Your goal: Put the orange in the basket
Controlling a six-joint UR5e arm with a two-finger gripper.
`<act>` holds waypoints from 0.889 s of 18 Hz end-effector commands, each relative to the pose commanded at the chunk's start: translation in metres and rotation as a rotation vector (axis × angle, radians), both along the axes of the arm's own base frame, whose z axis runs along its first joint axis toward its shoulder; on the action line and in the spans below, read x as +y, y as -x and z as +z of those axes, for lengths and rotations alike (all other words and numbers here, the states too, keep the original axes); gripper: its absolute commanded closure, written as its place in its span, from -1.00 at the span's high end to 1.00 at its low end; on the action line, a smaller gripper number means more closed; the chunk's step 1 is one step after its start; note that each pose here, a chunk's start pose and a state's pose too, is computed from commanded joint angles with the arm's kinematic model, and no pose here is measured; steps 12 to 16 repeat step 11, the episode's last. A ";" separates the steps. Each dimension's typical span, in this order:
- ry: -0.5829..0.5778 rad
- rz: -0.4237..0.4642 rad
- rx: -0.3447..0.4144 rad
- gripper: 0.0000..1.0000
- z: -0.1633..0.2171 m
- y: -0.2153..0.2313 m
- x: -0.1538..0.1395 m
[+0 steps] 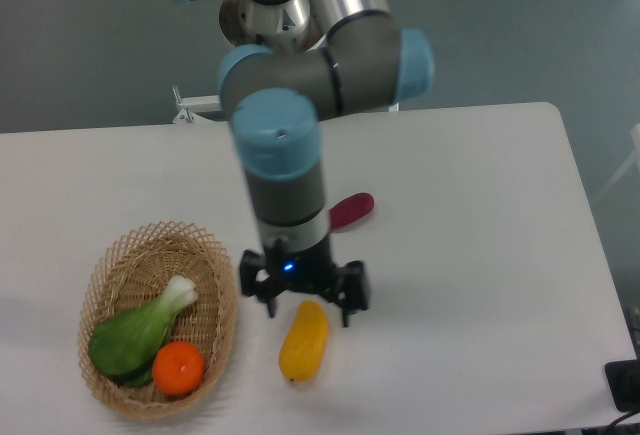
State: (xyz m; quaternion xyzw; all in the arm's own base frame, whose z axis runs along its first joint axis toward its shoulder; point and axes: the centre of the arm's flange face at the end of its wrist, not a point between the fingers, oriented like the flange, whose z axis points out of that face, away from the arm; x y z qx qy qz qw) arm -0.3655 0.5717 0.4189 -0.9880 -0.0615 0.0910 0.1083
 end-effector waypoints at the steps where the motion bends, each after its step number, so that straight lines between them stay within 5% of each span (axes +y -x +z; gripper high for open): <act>1: 0.013 -0.006 -0.006 1.00 0.002 0.004 -0.007; 7: 0.067 -0.060 -0.021 1.00 0.012 0.026 -0.038; 16: 0.086 -0.065 -0.040 1.00 0.010 0.026 -0.044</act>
